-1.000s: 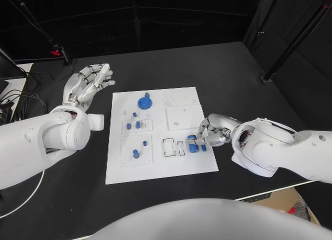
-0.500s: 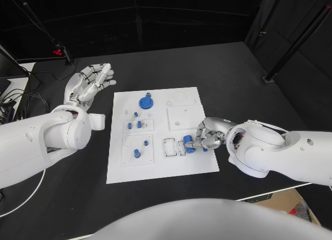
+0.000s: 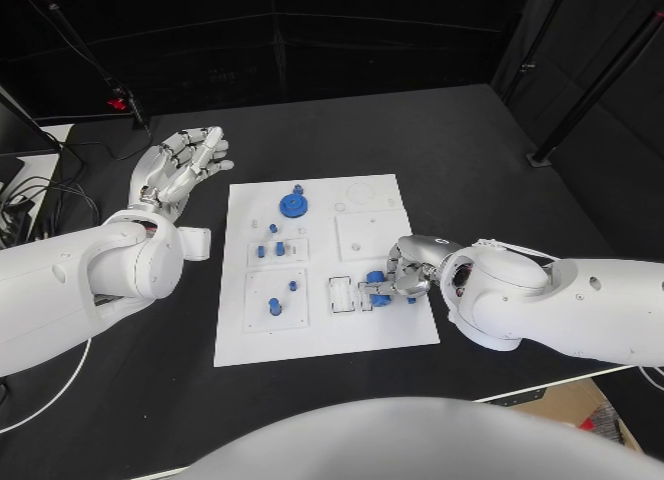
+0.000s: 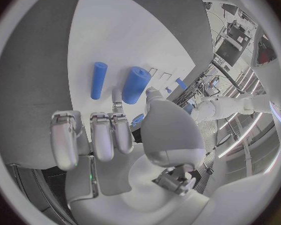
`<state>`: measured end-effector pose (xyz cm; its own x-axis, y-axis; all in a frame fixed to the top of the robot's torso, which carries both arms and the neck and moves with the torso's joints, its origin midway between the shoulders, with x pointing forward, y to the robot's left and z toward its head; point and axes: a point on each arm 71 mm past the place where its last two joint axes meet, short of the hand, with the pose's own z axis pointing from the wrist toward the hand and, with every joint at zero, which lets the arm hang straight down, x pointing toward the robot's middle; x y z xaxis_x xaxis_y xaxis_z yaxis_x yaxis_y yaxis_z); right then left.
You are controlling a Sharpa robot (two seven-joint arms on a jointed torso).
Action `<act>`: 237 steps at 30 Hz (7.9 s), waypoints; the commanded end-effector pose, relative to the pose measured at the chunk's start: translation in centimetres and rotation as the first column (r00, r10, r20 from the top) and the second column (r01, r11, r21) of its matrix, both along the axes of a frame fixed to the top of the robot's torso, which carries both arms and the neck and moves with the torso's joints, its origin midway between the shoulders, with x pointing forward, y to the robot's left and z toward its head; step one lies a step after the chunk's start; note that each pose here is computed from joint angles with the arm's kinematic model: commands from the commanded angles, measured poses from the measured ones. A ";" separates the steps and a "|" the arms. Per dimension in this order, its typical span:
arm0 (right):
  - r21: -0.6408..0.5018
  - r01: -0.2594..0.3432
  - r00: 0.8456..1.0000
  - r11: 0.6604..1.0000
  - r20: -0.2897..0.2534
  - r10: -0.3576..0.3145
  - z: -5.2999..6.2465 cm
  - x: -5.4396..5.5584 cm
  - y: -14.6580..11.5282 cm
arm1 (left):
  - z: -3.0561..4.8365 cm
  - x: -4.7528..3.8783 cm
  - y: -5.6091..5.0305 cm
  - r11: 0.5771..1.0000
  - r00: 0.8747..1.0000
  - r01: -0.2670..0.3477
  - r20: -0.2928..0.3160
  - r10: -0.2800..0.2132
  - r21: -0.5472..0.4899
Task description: Assemble the parts on the task board
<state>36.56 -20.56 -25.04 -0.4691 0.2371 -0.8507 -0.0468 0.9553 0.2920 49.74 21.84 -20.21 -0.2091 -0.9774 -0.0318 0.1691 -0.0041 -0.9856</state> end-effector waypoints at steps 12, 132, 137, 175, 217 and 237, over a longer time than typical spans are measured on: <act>-0.031 -0.014 0.997 0.999 -0.078 0.011 -1.4 -0.1 0.5 | 1.21 -0.32 -0.2 0.999 0.988 0.022 0.156 -0.015 -0.042; 0.146 -0.089 0.996 0.985 -0.010 0.092 1.3 -0.6 4.9 | 0.84 -0.13 0.0 0.999 0.990 0.028 0.136 -0.022 -0.043; 0.103 -0.106 0.994 0.989 -0.007 0.108 1.2 -0.5 5.1 | 0.83 -0.13 0.0 0.999 0.991 0.030 0.135 -0.024 -0.044; 0.053 -0.131 0.991 0.990 0.010 0.130 0.8 0.2 5.6 | 0.70 -0.07 -0.1 0.999 0.991 0.033 0.129 -0.027 -0.044; 0.170 -0.116 0.986 0.979 0.142 0.093 1.9 0.4 4.9 | 0.61 -0.14 0.1 0.999 0.992 0.031 0.124 -0.026 -0.044; 0.251 -0.118 0.993 0.961 0.055 0.107 1.7 -0.3 1.8 | 0.55 -0.16 0.3 0.999 0.992 0.028 0.122 -0.022 -0.043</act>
